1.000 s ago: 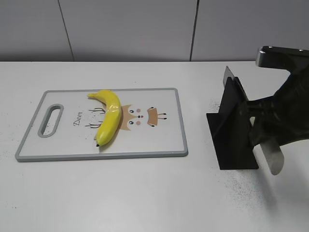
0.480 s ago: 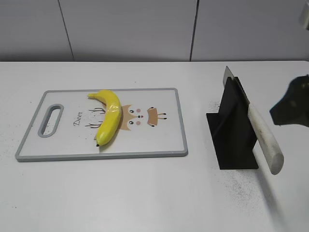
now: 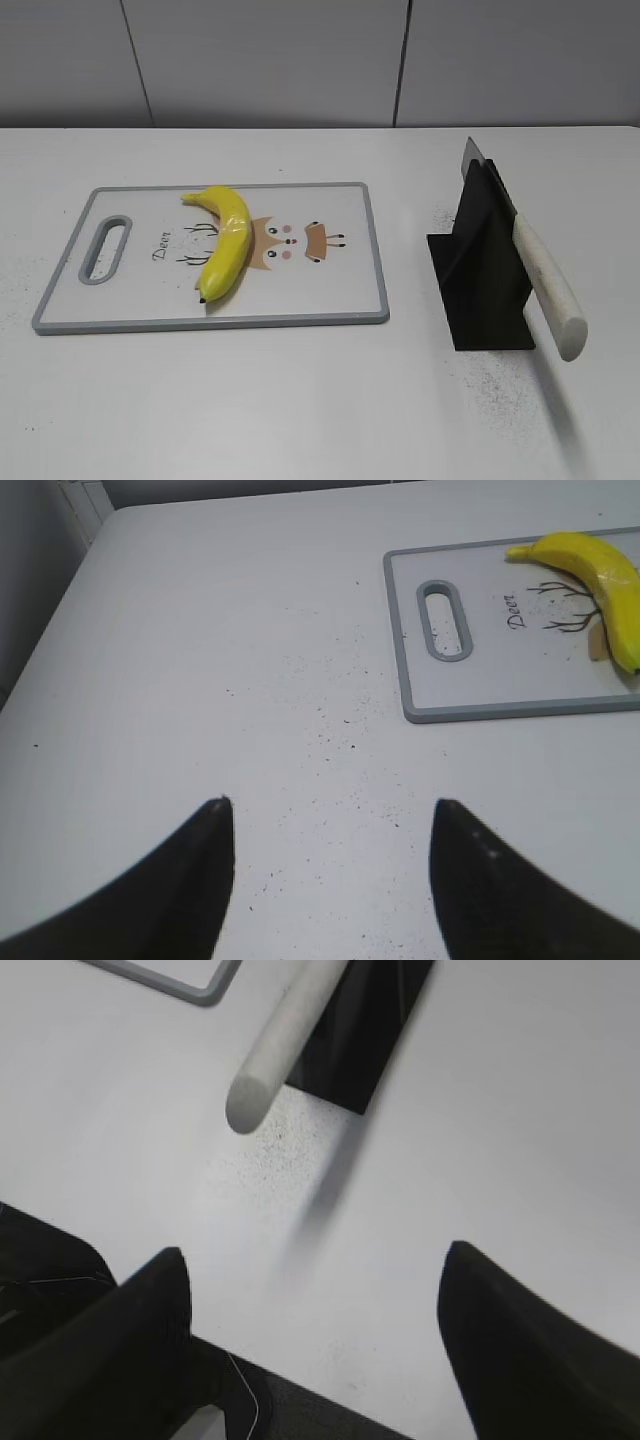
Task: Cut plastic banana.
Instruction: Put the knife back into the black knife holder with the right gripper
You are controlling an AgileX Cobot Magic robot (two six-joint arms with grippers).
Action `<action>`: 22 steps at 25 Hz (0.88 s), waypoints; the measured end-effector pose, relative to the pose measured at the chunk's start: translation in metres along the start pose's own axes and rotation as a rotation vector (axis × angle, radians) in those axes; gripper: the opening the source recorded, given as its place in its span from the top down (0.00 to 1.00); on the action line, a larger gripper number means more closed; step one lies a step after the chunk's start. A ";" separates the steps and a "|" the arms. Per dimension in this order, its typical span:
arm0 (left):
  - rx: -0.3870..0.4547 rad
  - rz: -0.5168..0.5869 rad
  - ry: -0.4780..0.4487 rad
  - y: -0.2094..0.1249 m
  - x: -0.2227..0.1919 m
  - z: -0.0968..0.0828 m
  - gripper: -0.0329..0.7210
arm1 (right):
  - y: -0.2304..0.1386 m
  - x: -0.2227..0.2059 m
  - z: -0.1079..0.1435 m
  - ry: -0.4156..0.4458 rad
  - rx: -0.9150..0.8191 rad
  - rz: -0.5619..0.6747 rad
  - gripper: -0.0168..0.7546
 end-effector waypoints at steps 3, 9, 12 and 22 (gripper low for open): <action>0.000 0.000 0.000 0.000 0.000 0.000 0.19 | -0.019 0.014 -0.004 0.010 0.001 -0.046 0.22; 0.000 0.000 0.000 0.000 0.000 0.000 0.19 | -0.040 0.033 -0.011 0.028 0.007 -0.178 0.22; 0.000 0.000 0.000 0.000 0.000 0.000 0.19 | -0.043 0.042 -0.011 0.042 0.007 -0.245 0.22; 0.000 -0.001 0.001 0.000 0.000 0.000 0.20 | -0.047 0.050 -0.013 0.053 0.008 -0.309 0.22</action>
Point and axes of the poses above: a point on each arm's last joint axis where the gripper is mounted, x pointing back along that axis away from the gripper, z along the wrist's bending axis when the last joint is at zero, y = z × x, the point moved 6 cm from there along -x, pointing out along that axis toward the gripper, and after that the axes turned 14 degrees about -x, right-handed, at the moved point
